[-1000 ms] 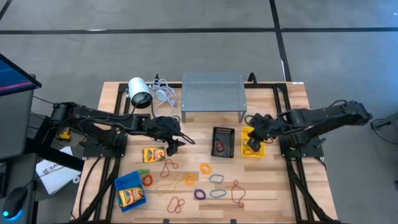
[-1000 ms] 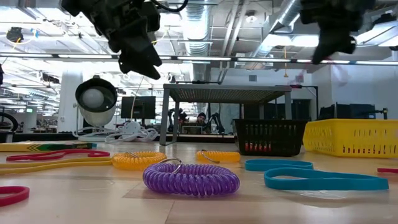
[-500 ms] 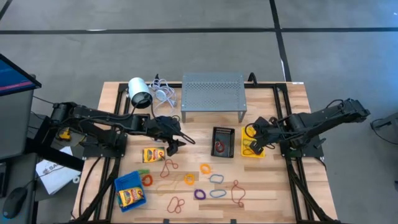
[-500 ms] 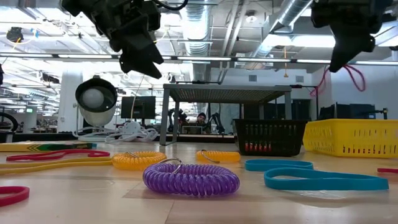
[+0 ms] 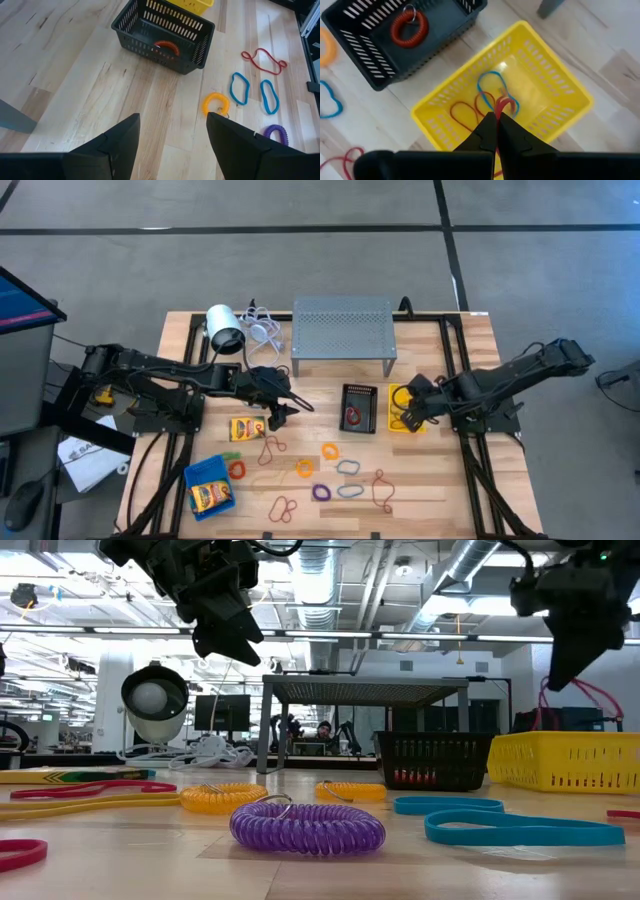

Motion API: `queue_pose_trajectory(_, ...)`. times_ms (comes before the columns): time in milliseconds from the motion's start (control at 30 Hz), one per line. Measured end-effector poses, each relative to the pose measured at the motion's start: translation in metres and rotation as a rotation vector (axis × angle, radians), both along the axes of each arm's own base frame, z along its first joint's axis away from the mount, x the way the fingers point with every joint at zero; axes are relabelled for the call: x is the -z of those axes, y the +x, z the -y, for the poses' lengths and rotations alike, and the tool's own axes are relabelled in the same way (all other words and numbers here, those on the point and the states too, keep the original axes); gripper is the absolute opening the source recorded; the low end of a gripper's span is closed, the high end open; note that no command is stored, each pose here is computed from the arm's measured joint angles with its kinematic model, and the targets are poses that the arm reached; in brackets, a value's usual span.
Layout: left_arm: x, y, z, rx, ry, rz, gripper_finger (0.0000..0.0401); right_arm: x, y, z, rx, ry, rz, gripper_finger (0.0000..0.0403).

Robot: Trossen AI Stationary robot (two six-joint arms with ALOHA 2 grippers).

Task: Pick & Place Office Desk Supplies
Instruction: Put the red rubber band into the yellow basket

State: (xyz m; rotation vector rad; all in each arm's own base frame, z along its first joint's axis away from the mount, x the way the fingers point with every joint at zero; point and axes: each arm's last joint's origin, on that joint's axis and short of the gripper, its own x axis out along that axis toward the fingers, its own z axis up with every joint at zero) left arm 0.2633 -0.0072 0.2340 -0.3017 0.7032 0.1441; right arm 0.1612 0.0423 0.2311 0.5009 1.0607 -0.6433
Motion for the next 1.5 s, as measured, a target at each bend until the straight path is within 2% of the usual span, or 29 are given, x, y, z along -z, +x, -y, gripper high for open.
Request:
queue_pose_trajectory(267, 0.0, 0.0, 0.0, 0.0, 0.0, 0.002, 0.0226, 0.01, 0.003, 0.002, 0.002, 0.006, 0.034, 0.0006)
queue_pose_trajectory(400, -0.001, 0.001, 0.0, 0.0, 0.0, 0.008, 0.0226, 0.025, 0.003, 0.001, 0.006, 0.044, 0.046, 0.0023)
queue_pose_trajectory(567, -0.002, 0.002, 0.0, 0.005, 0.005, 0.03, 0.0226, 0.039, 0.003, -0.001, -0.023, 0.106, 0.058, 0.0084)
queue_pose_trajectory(800, -0.003, 0.002, 0.0, 0.006, 0.006, 0.037, 0.0226, 0.041, 0.004, 0.003, -0.006, 0.11, 0.064, 0.0209)
queue_pose_trajectory(933, -0.003, 0.002, 0.0, 0.006, 0.007, 0.037, 0.0226, 0.041, 0.005, 0.005, -0.003, 0.107, 0.064, 0.0245)
queue_pose_trajectory(1067, -0.003, 0.002, -0.001, 0.004, 0.008, 0.037, 0.0225, 0.027, 0.008, 0.002, -0.039, 0.119, 0.111, 0.0242)
queue_pose_trajectory(1167, -0.003, 0.002, -0.001, 0.003, 0.008, 0.036, 0.0223, 0.009, 0.01, -0.005, -0.116, 0.136, 0.168, 0.0226)
queue_pose_trajectory(1367, -0.003, 0.002, -0.001, 0.002, 0.008, 0.037, 0.0223, -0.027, 0.014, -0.033, -0.334, 0.331, 0.31, 0.0187)
queue_pose_trajectory(1500, -0.003, 0.002, -0.001, -0.006, 0.012, 0.037, 0.0223, -0.031, 0.017, -0.058, -0.42, 0.404, 0.38, 0.0158)
